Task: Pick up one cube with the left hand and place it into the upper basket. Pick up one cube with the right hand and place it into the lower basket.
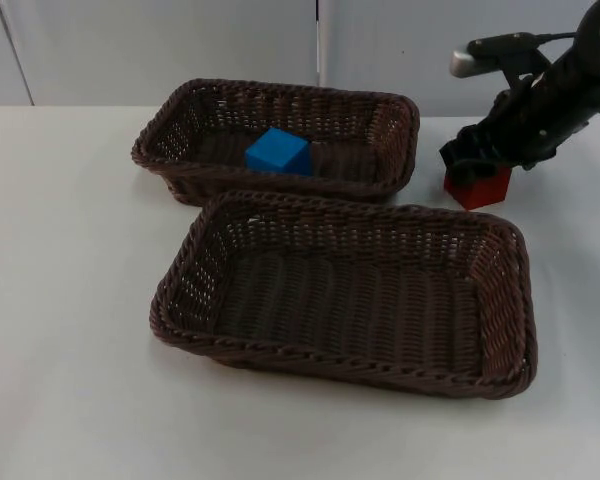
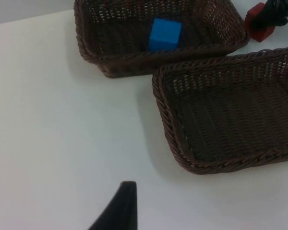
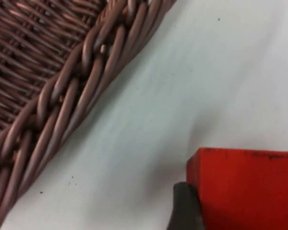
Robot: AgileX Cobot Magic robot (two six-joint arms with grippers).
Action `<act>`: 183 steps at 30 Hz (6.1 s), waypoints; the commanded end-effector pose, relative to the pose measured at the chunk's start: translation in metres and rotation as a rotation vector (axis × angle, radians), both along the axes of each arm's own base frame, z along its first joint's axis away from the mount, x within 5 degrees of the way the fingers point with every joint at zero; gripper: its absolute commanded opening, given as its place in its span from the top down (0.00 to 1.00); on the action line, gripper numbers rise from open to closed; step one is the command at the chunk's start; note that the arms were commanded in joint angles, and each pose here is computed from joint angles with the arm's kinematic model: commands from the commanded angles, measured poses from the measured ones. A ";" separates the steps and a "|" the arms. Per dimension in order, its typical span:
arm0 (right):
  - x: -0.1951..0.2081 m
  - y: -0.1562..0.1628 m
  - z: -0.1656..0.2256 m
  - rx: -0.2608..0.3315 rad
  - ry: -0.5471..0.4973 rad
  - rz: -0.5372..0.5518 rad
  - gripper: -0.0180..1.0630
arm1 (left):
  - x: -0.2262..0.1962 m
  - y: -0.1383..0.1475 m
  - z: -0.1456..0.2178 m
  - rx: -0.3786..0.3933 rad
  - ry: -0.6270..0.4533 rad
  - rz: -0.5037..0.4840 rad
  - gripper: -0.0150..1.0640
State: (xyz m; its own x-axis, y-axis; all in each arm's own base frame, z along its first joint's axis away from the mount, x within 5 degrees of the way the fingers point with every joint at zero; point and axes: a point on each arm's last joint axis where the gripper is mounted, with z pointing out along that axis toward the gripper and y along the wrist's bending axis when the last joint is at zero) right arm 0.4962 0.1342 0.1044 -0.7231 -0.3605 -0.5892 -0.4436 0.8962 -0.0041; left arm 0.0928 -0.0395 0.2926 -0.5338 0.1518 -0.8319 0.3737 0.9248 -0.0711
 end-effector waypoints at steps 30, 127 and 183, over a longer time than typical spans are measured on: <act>-0.054 -0.013 0.160 -0.076 0.031 0.104 0.98 | 0.000 0.001 -0.001 -0.004 -0.010 0.005 0.01; -0.178 0.130 0.006 -0.097 0.050 0.390 0.98 | -0.001 0.000 0.000 -0.018 -0.006 0.005 0.01; -0.265 0.062 0.199 0.091 -0.239 0.384 0.19 | 0.000 -0.001 0.000 -0.028 -0.012 0.005 0.01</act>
